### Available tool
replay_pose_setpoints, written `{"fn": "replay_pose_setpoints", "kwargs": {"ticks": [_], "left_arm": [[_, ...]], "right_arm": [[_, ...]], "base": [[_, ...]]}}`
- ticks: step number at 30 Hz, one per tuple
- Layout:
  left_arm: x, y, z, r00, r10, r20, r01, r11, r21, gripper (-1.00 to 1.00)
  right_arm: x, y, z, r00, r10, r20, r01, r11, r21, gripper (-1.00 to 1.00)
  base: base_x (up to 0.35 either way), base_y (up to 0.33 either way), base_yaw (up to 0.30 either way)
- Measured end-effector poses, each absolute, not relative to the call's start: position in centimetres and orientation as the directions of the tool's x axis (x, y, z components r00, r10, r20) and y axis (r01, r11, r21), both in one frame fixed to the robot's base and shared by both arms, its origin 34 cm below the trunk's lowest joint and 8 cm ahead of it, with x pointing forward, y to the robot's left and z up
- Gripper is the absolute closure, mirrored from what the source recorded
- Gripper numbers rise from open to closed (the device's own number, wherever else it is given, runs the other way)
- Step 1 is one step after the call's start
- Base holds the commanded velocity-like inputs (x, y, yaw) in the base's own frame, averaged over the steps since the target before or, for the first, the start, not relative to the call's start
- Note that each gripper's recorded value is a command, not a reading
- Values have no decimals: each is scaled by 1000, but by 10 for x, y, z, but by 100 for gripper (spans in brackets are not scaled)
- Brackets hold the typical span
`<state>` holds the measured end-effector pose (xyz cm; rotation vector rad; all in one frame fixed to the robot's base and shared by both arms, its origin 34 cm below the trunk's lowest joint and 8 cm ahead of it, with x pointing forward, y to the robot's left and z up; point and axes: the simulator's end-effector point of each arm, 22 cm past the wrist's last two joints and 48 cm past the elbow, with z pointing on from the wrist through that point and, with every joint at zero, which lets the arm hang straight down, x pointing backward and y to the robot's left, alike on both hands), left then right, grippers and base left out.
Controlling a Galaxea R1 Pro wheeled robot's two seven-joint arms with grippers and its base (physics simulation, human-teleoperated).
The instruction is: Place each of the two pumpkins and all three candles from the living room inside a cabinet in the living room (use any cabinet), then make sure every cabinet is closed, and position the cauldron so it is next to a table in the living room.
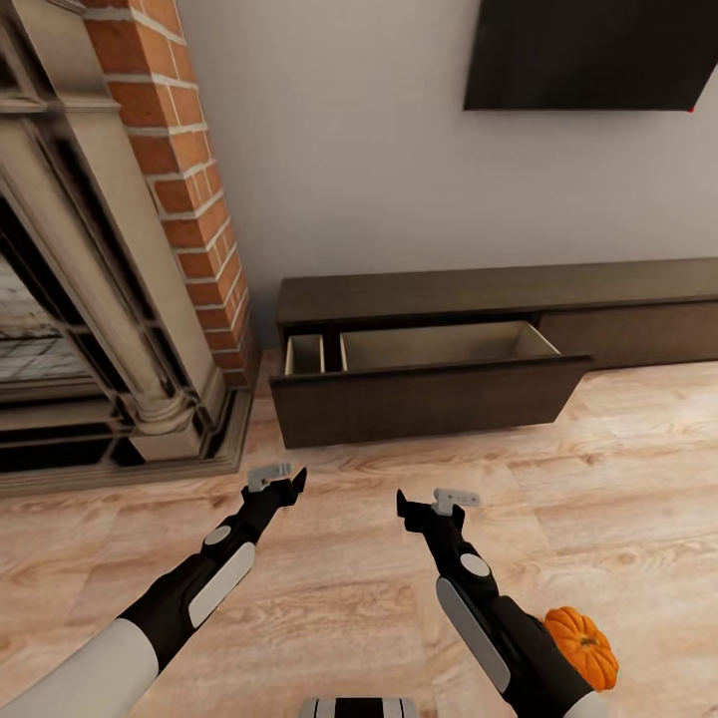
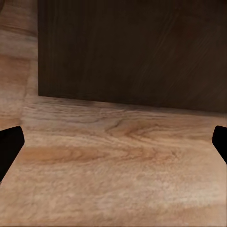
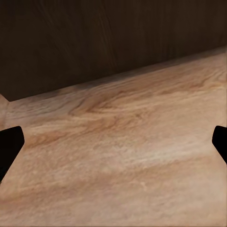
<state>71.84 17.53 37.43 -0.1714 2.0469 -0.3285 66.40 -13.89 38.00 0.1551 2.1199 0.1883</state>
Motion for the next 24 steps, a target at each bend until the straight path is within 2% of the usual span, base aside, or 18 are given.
{"fn": "replay_pose_setpoints", "kwargs": {"ticks": [18, 24], "left_arm": [[718, 177, 373, -480, -258, -839, 15, 953, -301, -100], [719, 176, 374, -477, -260, -840, 16, 953, -304, -100]], "right_arm": [[663, -139, 379, -529, 192, -827, 41, 979, 202, -100], [664, -140, 379, -529, 194, -826, 43, 978, 202, -100]], "base": [[288, 0, 0], [138, 0, 0]]}}
